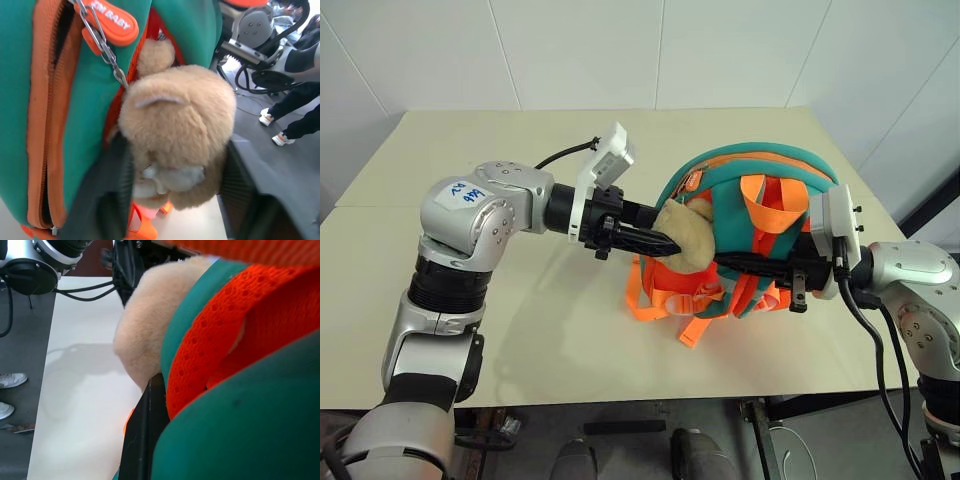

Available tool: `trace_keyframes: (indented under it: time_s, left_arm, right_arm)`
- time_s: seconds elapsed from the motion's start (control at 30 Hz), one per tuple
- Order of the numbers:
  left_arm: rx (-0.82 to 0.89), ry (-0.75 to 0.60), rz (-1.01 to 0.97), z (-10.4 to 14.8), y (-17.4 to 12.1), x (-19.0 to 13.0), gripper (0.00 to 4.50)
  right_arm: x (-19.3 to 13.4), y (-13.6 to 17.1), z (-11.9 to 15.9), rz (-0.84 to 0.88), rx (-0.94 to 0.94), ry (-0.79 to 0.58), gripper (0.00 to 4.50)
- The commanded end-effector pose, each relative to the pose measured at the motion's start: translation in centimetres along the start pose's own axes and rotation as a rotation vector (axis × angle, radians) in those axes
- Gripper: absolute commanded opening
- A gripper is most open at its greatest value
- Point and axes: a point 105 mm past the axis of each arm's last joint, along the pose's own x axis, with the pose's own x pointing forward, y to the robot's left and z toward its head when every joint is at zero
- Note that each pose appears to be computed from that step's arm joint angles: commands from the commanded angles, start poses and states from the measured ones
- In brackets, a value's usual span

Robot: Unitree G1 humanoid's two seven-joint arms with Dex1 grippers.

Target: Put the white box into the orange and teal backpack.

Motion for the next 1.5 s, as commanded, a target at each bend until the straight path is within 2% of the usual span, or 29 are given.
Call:
trace_keyframes:
  time_s: [0.03,0.17,0.4,0.53,0.8,0.93,1.2,1.5]
  left_arm:
    - [0.035,-0.047,-0.073,2.2,-1.6,-1.2,1.11]
    - [0.03,-0.067,-0.091,2.9,-2.1,-2.5,0.57]
    - [0.001,-0.116,-0.027,3.5,-1.1,-5.3,0.53]
    - [-0.044,-0.123,0.067,2.7,0.8,-7.0,0.52]
    - [-0.134,-0.016,0.163,-1.2,3.9,-8.4,0.51]
    - [-0.141,0.121,0.173,-4.3,5.0,-8.1,0.51]
    - [-0.138,0.354,0.159,-9.1,6.7,-6.2,0.49]
    - [-0.128,0.462,0.135,-12.4,7.7,-3.7,0.49]
  right_arm:
    - [-0.2,0.4,1.8,-0.009,-0.067,-0.065,0.0]
    - [-0.4,0.8,2.0,-0.007,-0.063,-0.094,0.0]
    - [-0.9,1.7,2.9,-0.018,-0.063,-0.201,0.0]
    - [-0.9,1.9,2.6,-0.026,-0.049,-0.192,0.0]
    - [-0.6,2.1,2.6,-0.031,-0.037,-0.184,0.0]
    - [-0.4,2.1,2.6,-0.031,-0.03,-0.182,0.0]
    - [-0.3,2.1,2.6,-0.044,-0.019,-0.175,0.0]
    - [-0.2,2.1,2.3,-0.061,0.011,-0.145,0.0]
